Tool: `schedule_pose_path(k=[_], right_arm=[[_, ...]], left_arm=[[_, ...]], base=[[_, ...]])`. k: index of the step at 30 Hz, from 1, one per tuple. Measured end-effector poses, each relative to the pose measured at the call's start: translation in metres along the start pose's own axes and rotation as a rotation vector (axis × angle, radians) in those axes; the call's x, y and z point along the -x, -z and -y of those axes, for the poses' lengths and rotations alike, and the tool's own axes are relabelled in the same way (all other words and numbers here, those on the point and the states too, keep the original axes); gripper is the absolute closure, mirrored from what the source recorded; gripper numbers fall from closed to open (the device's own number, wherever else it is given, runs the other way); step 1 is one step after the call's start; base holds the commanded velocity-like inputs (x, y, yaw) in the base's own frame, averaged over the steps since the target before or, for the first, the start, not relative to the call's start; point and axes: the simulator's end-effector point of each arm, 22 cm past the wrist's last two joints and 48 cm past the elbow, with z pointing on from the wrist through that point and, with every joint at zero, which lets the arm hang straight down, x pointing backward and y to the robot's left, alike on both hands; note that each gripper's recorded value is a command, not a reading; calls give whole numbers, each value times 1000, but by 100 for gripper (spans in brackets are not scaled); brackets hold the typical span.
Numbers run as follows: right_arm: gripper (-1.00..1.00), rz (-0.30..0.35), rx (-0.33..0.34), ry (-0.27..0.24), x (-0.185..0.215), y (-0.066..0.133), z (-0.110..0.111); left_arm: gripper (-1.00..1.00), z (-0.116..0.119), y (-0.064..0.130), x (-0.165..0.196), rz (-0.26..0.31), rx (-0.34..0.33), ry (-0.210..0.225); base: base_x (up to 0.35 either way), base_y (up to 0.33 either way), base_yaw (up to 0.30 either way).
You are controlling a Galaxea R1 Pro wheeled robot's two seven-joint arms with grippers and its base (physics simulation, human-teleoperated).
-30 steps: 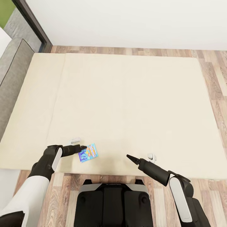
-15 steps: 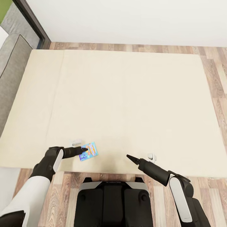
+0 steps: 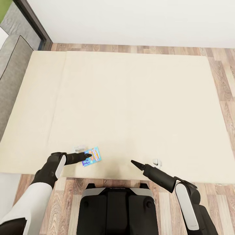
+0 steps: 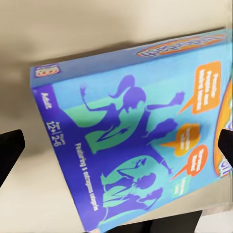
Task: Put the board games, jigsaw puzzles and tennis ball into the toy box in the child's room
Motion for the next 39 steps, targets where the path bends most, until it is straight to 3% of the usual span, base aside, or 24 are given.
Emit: schedule_pose_path(k=[4, 8, 13, 39], right_arm=[[-100, 1, 0, 0, 0, 0, 0], [-100, 0, 1, 0, 0, 0, 0], [-100, 0, 1, 0, 0, 0, 0], [-100, -1, 3, 0, 0, 0, 0]], left_arm=[[-100, 6, 1, 1, 2, -27, -1], [-100, 25, 4, 4, 7, -115, -5], [-100, 38, 8, 11, 24, -164, -17], [-100, 49, 8, 22, 71, -180, -44]], base=[[0, 0, 0], [0, 0, 0], [0, 0, 0], [0, 0, 0]])
